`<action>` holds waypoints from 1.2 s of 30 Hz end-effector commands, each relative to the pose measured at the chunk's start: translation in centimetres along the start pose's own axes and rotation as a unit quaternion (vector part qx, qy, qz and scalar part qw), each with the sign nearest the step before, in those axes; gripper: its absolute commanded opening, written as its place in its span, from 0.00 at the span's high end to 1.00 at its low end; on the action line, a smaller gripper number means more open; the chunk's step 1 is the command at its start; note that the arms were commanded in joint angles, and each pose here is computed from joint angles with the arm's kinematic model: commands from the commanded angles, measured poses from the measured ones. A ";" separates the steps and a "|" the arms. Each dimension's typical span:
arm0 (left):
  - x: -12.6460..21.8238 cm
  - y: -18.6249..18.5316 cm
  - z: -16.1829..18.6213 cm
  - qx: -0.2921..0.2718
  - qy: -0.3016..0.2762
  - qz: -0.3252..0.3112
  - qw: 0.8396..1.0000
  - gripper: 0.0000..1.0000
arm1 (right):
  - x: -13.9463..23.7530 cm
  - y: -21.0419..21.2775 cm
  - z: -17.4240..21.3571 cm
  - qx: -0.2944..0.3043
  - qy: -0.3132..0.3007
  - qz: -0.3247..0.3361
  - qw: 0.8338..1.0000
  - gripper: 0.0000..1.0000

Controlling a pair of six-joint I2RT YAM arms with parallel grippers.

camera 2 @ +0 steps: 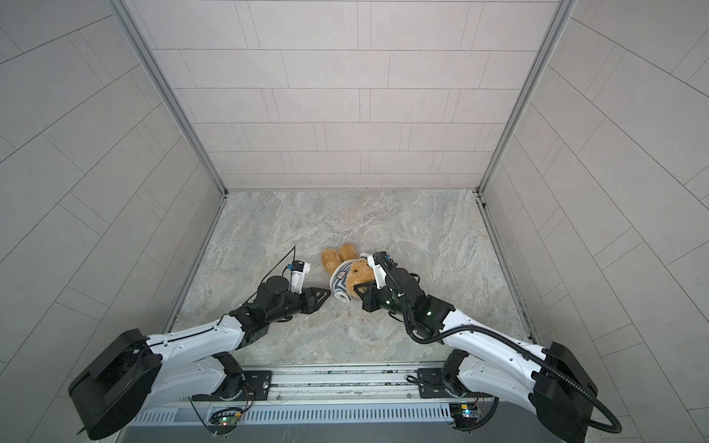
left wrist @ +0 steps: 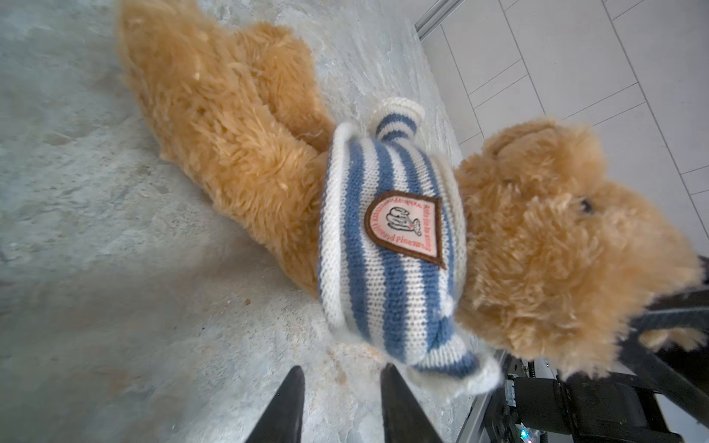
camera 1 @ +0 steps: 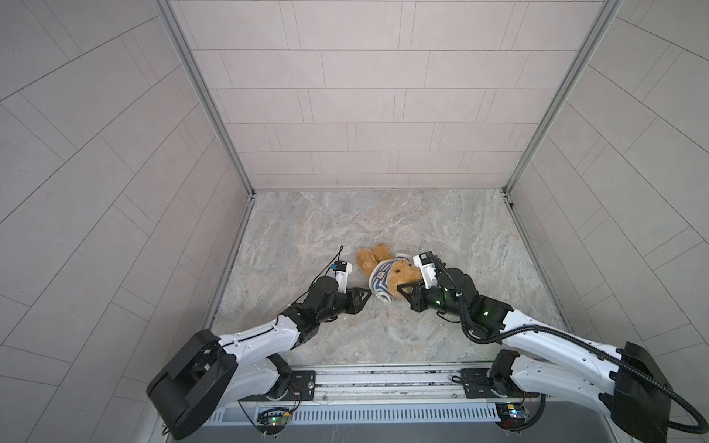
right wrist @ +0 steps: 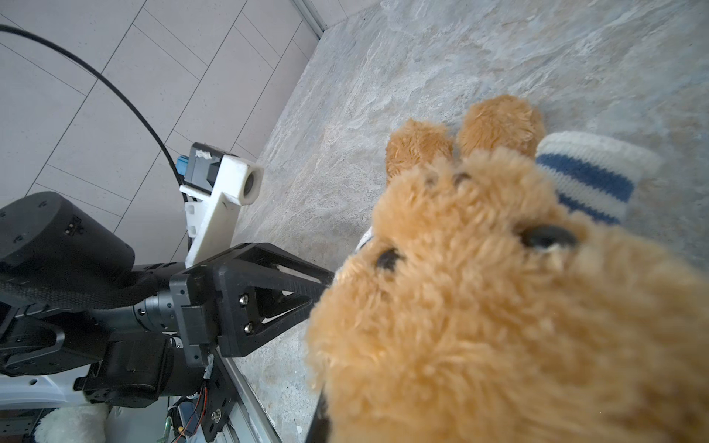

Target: Dress the teddy bear

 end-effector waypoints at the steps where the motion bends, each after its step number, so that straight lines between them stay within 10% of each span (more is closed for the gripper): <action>1: -0.3 -1.1 -1.6 -0.013 -0.038 0.030 0.999 0.63 | 0.8 2.2 -1.3 0.007 -0.018 -0.028 0.999 1.00; 26: -3.5 -1.9 -1.9 -0.013 -0.071 0.119 0.990 0.96 | 1.5 2.9 -1.3 0.021 -0.006 -0.040 0.999 1.00; 36: -2.2 0.0 -1.6 0.010 -0.068 0.063 0.996 1.00 | 4.5 5.3 -3.3 0.035 -0.027 -0.088 0.995 1.00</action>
Point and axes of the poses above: each gripper's point midway between its finger pads, its own x axis back along the fingers, its own y axis along the line the jaws close on, z = x × y, the point moved 6 cm from there along x, back along the fingers, and after that the axes turned 12 degrees about -x, right-handed, at the moved point
